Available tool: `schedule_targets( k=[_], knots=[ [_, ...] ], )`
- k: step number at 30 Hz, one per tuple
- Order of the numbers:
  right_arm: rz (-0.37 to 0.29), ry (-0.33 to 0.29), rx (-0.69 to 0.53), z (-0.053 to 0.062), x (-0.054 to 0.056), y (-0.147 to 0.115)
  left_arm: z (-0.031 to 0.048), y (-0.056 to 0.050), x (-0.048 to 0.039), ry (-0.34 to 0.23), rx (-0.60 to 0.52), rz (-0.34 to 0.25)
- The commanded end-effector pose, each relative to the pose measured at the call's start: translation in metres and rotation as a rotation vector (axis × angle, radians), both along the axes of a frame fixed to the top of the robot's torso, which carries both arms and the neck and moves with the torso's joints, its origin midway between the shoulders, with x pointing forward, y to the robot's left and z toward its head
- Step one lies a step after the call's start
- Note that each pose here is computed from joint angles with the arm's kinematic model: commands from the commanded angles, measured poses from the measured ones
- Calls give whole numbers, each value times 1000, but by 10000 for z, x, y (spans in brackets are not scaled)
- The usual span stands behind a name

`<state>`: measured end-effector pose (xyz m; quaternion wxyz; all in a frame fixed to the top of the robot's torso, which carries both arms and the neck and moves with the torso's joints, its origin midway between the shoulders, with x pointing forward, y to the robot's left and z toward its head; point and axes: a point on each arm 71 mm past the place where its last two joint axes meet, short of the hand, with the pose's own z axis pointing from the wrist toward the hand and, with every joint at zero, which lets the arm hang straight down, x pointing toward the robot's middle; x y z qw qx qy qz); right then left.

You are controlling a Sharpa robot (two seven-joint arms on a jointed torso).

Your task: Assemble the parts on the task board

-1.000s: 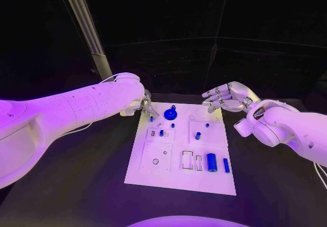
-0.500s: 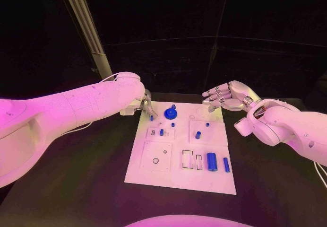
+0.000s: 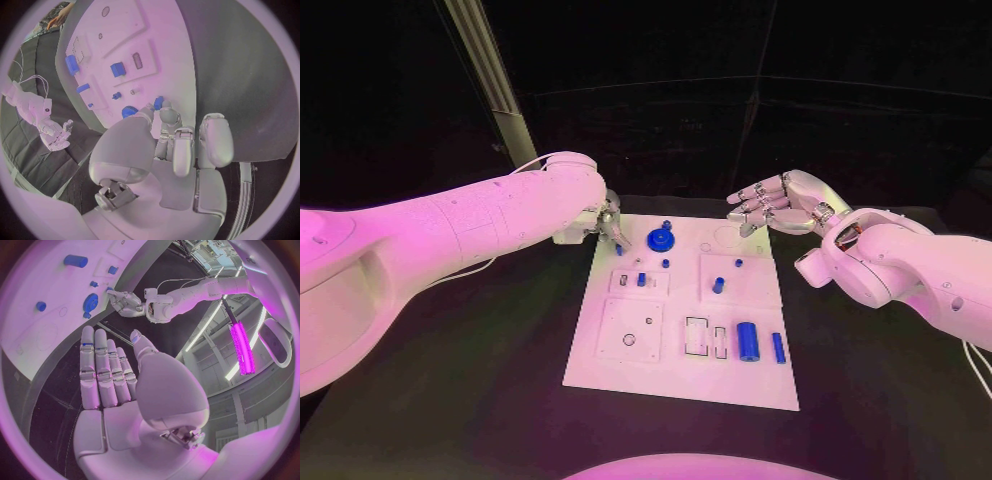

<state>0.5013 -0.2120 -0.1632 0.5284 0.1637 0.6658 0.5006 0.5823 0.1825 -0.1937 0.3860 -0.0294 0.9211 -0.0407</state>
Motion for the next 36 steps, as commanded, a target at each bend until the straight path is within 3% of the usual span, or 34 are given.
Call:
schedule_targets(
  k=[1,12,19,30,36],
  knots=[
    [10,-5,2,14,-1,12,1,-15,-2,12,-14,-3],
    [13,-2,1,12,-2,13,-6,-44,-3,14,-81,4],
    [14,1,0,10,-1,10,5,34,-51,1,-134,35],
    [10,3,-2,3,11,-5,103,191,-293,-117,-237,51],
    [8,4,-4,0,17,-12,105,229,-449,-157,-275,43]
  ],
)
